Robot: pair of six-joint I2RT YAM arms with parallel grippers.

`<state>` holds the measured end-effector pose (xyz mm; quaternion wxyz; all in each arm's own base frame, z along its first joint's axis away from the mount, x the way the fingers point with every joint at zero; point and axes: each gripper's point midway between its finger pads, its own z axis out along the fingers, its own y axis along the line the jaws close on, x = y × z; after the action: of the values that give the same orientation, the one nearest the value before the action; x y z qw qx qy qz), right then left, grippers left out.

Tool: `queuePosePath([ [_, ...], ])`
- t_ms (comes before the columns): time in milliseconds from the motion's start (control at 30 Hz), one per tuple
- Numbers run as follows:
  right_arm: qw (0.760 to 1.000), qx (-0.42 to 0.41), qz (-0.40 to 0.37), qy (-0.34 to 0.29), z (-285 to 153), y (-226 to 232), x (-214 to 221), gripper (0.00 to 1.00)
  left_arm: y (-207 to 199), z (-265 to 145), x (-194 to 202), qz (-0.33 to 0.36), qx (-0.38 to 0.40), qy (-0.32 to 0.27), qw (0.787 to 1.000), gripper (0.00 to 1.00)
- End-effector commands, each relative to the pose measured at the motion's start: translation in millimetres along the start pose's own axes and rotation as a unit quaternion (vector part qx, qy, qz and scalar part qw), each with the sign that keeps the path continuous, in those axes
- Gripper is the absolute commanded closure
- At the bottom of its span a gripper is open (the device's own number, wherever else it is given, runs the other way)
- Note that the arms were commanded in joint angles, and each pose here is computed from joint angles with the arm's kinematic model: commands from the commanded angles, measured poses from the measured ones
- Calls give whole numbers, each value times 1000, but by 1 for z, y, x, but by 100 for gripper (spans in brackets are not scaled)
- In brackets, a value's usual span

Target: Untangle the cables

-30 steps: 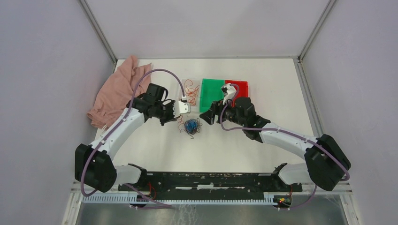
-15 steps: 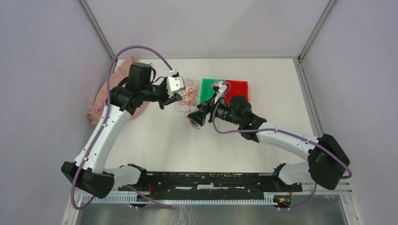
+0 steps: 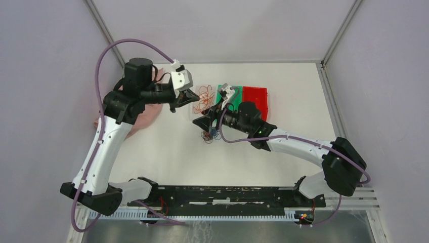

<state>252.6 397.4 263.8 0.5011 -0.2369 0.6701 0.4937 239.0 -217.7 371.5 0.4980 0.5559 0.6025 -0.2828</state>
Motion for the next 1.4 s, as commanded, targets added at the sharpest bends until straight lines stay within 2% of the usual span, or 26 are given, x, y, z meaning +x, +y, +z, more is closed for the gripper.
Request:
queuePosePath([
  [0, 999, -19, -4, -35, 10, 14, -22, 27, 7, -17, -61, 29, -23, -69, 997, 97],
  [267, 999, -18, 4, -35, 14, 13, -16, 29, 25, -39, -128, 75, -73, -149, 983, 97],
  [533, 999, -4, 15, -32, 12, 4, -3, 30, 30, -59, -171, 110, -105, -212, 965, 97],
  [733, 1000, 14, 26, -9, 17, -11, 23, 32, 34, -77, -205, 131, -131, -255, 949, 97],
  [1000, 999, 26, 46, 9, 14, -22, 52, 36, 38, -93, -230, 157, -155, -283, 934, 97],
  [1133, 998, 39, 52, 24, 10, -32, 70, 36, 44, -107, -248, 177, -188, -306, 916, 97],
  [1300, 995, 65, 68, 41, 3, -48, 100, 36, 59, -133, -272, 198, -256, -339, 883, 97],
  [1367, 993, 74, 77, 44, 1, -54, 109, 36, 61, -136, -276, 205, -265, -341, 878, 97],
])
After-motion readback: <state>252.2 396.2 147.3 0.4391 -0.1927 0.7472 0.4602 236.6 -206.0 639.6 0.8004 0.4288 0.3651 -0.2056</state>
